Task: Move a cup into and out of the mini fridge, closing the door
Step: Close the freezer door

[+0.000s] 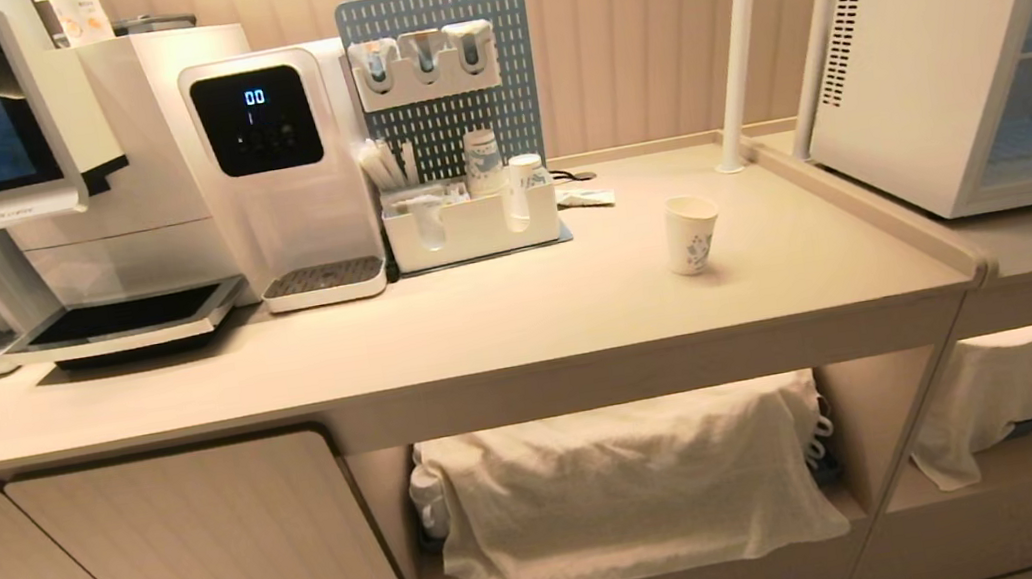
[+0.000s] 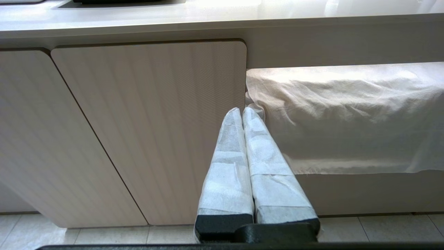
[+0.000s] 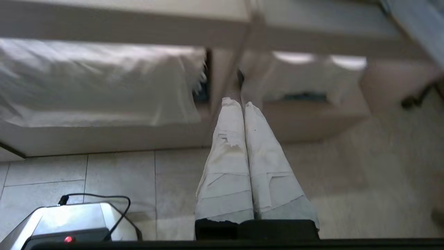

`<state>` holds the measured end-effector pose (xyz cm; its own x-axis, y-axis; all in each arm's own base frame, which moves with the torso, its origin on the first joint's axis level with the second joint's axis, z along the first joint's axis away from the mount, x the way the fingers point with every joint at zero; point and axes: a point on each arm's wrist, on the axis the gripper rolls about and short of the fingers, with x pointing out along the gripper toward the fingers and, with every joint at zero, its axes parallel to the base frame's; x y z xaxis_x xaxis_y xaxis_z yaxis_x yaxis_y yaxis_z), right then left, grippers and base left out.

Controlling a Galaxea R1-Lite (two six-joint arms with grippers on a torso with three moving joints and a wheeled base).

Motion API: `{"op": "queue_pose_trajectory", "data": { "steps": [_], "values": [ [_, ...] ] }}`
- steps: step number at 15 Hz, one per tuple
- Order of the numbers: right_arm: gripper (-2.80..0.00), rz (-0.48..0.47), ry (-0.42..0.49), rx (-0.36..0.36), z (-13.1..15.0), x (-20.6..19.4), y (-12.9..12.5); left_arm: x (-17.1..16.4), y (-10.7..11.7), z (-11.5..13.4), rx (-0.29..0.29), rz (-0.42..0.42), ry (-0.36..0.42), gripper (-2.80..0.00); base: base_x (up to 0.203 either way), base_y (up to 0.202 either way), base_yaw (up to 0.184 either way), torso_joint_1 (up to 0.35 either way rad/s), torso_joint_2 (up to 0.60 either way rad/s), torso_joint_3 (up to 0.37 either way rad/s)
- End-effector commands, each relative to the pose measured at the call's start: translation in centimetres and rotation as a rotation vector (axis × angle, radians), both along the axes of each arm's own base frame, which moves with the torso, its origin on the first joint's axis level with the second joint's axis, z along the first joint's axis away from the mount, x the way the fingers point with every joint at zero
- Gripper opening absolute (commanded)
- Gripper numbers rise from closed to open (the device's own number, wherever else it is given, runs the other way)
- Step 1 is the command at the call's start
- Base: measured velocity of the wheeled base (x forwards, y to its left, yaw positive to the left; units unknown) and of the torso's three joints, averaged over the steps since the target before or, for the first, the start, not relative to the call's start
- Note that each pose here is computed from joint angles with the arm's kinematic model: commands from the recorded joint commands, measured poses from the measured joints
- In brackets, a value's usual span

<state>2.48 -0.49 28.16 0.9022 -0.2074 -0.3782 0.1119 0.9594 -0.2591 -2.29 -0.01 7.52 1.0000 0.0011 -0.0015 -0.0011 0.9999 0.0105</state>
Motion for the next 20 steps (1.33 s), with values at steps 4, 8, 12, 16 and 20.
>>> {"op": "queue_pose_trajectory", "data": {
  "steps": [4,8,12,16,20],
  "values": [
    [-2.8,-0.132,-0.164,0.136,-9.1,-8.5,0.6,0.0,0.0,0.0,0.0,0.0,0.002,-2.8,0.0,0.0,0.0,0.0,0.0,0.0],
    [-2.8,0.009,-0.307,0.199,-13.7,-7.6,0.3,0.0,0.0,0.0,0.0,0.0,0.002,-2.8,0.0,0.0,0.0,0.0,0.0,0.0],
    [-2.8,0.004,-0.366,0.203,-18.7,-6.2,0.1,0.0,0.0,0.0,-0.001,0.0,0.002,-2.8,0.0,0.0,0.0,0.0,0.0,0.0],
    [-2.8,0.151,-0.543,0.187,-19.0,-5.0,0.4,0.0,0.0,0.0,-0.001,0.0,0.002,-2.8,0.0,0.0,0.0,0.0,0.0,0.0],
    [-2.8,0.189,-0.405,0.177,-20.6,-4.8,0.5,0.0,0.0,0.0,-0.001,0.0,0.002,-2.8,0.0,0.0,0.0,0.0,0.0,0.0]
  ]
}}
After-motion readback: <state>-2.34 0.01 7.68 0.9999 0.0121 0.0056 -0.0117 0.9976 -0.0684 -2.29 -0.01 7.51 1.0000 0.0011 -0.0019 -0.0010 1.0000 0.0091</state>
